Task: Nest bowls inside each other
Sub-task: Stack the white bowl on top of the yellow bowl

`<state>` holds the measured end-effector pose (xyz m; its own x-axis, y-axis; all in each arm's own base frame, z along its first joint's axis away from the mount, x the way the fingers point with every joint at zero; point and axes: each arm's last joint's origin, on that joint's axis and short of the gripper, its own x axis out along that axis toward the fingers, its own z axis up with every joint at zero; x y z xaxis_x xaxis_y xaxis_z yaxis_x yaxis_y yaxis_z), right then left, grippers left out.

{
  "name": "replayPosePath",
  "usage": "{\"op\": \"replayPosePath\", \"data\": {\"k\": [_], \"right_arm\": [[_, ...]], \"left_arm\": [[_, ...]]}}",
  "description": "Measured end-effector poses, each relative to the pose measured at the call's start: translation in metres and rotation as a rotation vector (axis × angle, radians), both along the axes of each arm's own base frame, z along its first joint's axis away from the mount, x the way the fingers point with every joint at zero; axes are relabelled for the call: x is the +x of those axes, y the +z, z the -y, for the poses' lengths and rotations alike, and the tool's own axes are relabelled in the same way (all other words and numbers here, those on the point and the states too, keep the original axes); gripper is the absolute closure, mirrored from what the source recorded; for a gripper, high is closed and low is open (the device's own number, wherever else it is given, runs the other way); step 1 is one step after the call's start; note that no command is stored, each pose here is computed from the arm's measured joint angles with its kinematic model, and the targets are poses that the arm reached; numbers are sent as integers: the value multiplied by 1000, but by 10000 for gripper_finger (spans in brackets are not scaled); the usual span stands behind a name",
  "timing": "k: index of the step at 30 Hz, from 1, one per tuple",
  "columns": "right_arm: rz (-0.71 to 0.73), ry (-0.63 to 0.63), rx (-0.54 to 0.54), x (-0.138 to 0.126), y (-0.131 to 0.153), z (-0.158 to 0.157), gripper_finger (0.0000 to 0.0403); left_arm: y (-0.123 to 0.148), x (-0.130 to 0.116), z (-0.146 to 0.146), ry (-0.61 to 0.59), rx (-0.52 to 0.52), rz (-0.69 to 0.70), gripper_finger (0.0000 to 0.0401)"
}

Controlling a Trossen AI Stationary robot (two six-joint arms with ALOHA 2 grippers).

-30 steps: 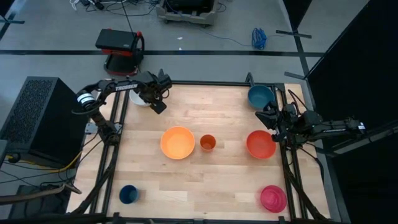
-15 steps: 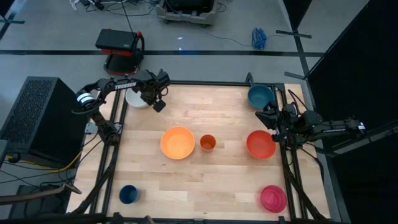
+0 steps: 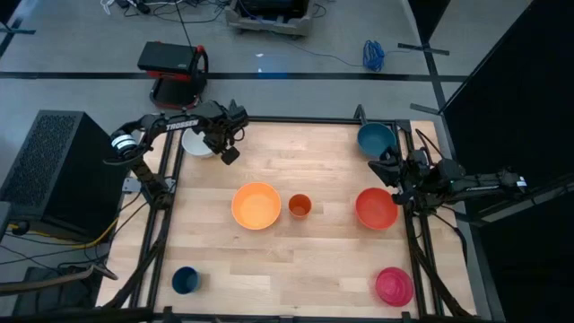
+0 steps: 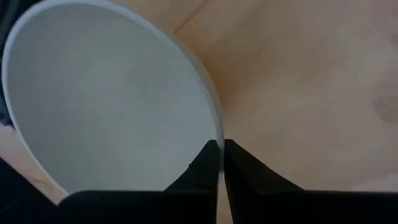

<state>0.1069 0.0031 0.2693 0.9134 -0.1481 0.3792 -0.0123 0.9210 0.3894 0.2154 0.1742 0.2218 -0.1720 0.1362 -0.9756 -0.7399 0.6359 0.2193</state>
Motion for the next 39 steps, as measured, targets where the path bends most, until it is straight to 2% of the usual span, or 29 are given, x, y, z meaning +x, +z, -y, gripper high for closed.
{"op": "replayPosePath", "data": {"k": [7, 16, 25, 36, 39], "right_arm": [[-2, -3, -8, 0, 0, 0, 403], [-3, -10, -15, 0, 0, 0, 403], [-4, -18, -22, 0, 0, 0, 403], [-4, -16, -23, 0, 0, 0, 403], [2, -15, -22, 0, 0, 0, 403]], "left_arm": [[70, 23, 13, -83, 111, 125, 401], [116, 52, 68, -383, 56, 237, 401], [159, 61, 130, -690, -11, 341, 401], [148, 75, 208, -1011, -65, 289, 401], [140, 82, 216, -1039, -76, 273, 401]]}}
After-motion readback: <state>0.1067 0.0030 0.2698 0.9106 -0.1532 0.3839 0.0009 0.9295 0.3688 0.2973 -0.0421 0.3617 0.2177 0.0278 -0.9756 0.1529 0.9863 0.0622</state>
